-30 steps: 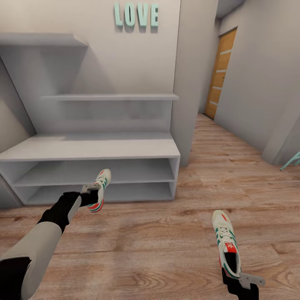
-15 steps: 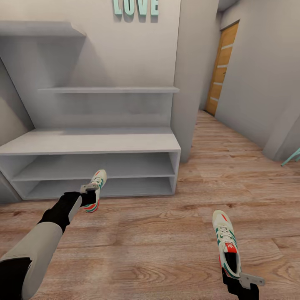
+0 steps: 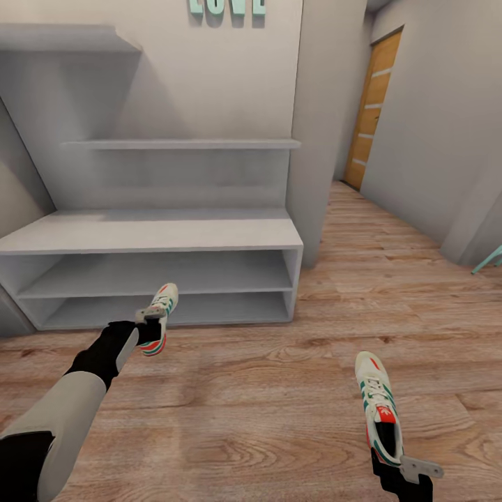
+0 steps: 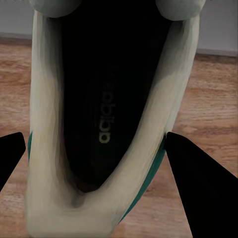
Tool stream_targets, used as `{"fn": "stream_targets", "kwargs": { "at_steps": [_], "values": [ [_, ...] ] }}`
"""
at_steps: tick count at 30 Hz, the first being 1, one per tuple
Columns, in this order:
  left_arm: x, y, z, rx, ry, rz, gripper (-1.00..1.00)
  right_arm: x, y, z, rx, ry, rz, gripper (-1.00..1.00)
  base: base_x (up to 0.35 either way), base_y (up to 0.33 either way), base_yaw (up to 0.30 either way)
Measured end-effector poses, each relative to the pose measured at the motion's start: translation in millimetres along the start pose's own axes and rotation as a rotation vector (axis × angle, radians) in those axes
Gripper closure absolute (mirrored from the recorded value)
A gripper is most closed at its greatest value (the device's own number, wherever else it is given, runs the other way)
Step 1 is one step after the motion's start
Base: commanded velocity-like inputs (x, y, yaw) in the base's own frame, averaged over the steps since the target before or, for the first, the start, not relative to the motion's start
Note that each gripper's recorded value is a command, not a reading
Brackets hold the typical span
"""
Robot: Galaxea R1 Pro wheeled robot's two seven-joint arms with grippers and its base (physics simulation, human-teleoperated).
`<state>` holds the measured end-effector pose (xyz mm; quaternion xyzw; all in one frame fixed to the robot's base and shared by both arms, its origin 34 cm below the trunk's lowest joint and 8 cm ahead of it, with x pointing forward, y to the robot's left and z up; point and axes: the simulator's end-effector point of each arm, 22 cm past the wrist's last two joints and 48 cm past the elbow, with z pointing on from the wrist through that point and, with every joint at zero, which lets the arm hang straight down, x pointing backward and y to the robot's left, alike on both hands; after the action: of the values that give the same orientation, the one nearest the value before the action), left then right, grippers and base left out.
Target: Pick up the two gym shoes and the two sandals from the corridor floor and place them onto the hallstand (shoe rack) in the corridor, making sure they are on the rack and not on the floor. Arrange them so the two gym shoes are next to each other and the two sandals are next to each other.
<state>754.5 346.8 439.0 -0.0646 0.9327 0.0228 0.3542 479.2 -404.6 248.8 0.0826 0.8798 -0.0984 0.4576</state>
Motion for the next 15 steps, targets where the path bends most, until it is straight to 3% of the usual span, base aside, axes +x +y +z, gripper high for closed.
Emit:
{"fn": "stream_targets", "kwargs": {
  "at_steps": [9, 15],
  "values": [
    [-7.0, -4.5, -0.2, -0.002, -0.036, 0.011, 1.0, 1.3, 9.3, -0.8, -0.013, 0.001, 0.005, 1.0, 0.0, 0.0, 0.0],
    [-13.6, -2.6, -0.6, -0.021, -0.07, 0.011, 1.0, 0.0, 3.0, -0.1, -0.006, 0.0, 0.0, 1.0, 0.0, 0.0, 0.0]
  ]
}}
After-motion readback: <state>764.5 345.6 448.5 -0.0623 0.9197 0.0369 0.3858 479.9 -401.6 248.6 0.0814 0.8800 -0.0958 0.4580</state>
